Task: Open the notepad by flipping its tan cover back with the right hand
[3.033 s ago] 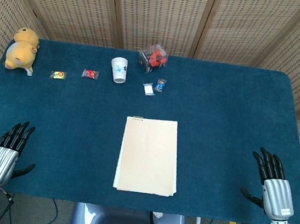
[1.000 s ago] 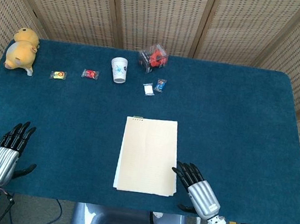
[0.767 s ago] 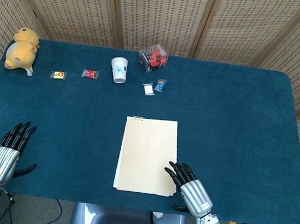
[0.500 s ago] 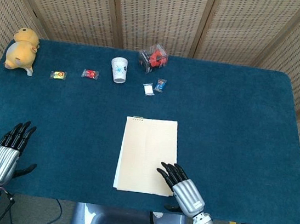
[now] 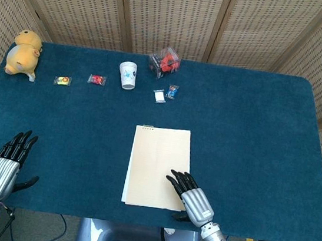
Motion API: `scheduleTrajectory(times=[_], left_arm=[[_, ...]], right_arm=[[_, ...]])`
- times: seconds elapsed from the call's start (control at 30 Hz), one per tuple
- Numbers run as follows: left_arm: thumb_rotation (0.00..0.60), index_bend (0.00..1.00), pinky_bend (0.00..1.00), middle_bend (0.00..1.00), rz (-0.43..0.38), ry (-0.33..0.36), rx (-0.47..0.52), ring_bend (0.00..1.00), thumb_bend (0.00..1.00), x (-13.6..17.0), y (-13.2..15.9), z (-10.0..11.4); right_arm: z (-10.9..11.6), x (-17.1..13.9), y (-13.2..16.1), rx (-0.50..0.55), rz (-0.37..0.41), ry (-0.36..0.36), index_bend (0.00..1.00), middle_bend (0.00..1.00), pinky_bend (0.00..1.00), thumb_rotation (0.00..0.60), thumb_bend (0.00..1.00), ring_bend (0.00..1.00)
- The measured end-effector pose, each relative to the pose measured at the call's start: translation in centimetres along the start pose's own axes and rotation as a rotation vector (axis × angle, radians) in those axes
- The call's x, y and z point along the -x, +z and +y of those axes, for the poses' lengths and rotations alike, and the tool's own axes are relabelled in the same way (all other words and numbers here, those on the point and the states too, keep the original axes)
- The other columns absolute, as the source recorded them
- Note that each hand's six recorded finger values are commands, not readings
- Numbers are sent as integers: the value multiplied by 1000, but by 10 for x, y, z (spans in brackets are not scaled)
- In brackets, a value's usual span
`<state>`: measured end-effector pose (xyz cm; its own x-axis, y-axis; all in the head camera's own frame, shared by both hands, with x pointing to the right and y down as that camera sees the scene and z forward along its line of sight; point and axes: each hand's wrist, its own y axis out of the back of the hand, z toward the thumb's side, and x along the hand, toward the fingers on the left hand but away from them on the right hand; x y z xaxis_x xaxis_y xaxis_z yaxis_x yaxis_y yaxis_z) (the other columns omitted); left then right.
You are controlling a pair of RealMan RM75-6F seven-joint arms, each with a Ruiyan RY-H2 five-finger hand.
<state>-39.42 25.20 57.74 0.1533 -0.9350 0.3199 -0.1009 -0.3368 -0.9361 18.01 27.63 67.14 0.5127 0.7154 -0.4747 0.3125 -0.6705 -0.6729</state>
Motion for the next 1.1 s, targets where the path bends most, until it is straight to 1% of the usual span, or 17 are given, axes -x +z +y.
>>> scheduleTrajectory(times=[0.7, 1.1], left_arm=[[600, 0, 169, 0, 1, -14, 5, 0, 73, 0, -1, -3], [600, 0, 169, 0, 1, -11, 11, 0, 74, 0, -2, -2]], right_arm=[[-19, 13, 2, 22, -15, 16, 49, 0, 0, 600, 154, 0], [-30, 22, 5, 42, -24, 29, 49, 0, 0, 600, 154, 0]])
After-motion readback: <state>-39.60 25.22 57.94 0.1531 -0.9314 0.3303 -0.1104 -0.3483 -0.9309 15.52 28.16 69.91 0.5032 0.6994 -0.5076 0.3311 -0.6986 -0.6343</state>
